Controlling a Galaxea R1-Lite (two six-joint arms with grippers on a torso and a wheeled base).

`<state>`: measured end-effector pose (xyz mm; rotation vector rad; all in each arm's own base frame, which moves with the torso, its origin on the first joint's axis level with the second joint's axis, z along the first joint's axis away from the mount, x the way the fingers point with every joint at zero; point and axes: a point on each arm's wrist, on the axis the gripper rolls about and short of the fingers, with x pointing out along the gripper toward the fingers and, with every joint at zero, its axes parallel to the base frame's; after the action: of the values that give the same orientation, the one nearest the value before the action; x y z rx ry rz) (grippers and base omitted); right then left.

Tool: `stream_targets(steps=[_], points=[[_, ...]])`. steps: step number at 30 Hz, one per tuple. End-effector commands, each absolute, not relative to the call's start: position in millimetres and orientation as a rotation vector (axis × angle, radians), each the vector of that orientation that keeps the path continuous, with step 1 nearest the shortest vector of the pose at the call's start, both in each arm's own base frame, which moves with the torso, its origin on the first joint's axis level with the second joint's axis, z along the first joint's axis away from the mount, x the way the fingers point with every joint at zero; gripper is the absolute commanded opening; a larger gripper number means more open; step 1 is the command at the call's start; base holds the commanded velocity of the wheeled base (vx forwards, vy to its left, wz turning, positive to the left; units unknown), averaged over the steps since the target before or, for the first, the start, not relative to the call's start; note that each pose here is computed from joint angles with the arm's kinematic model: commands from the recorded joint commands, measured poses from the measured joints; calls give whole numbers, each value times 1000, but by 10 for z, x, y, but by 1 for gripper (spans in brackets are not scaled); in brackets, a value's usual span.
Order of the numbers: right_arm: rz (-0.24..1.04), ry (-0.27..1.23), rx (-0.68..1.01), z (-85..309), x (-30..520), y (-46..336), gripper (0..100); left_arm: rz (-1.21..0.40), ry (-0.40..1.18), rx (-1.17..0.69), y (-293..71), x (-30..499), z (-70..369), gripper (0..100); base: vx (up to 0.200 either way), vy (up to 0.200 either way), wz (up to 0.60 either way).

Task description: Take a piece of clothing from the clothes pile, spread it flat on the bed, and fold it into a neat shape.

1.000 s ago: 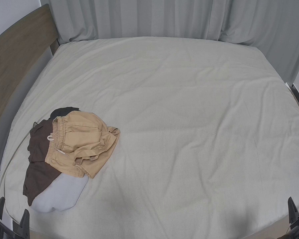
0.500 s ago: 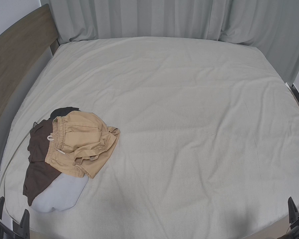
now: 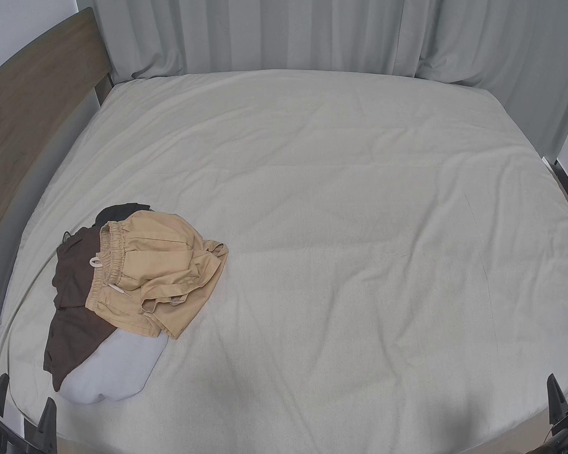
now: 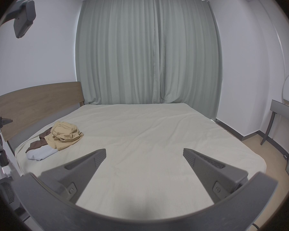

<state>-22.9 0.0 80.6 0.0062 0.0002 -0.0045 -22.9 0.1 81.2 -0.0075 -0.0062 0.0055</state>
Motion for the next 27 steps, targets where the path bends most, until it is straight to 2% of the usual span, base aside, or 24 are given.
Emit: stream_targets(steps=[1,5,8,14,24,27], points=[[-5,12,6,756,-220,0,100,6,-5,-8,1,-228,760,100,0,0,0],[-6,14,6,756,-219,0,100,15,-25,-15,3,-229,783,100,0,0,0],[-8,12,6,756,-220,0,100,22,-146,-19,3,-271,1098,100,0,0,0],[-8,12,8,756,-220,-1,100,-42,-48,-37,9,-108,1250,100,0,0,0],[-9,12,6,756,-220,-1,100,-57,10,-35,1,11,1328,100,0,0,0],[-9,12,6,756,-220,-1,100,-143,42,-71,-11,23,1337,100,0,0,0]])
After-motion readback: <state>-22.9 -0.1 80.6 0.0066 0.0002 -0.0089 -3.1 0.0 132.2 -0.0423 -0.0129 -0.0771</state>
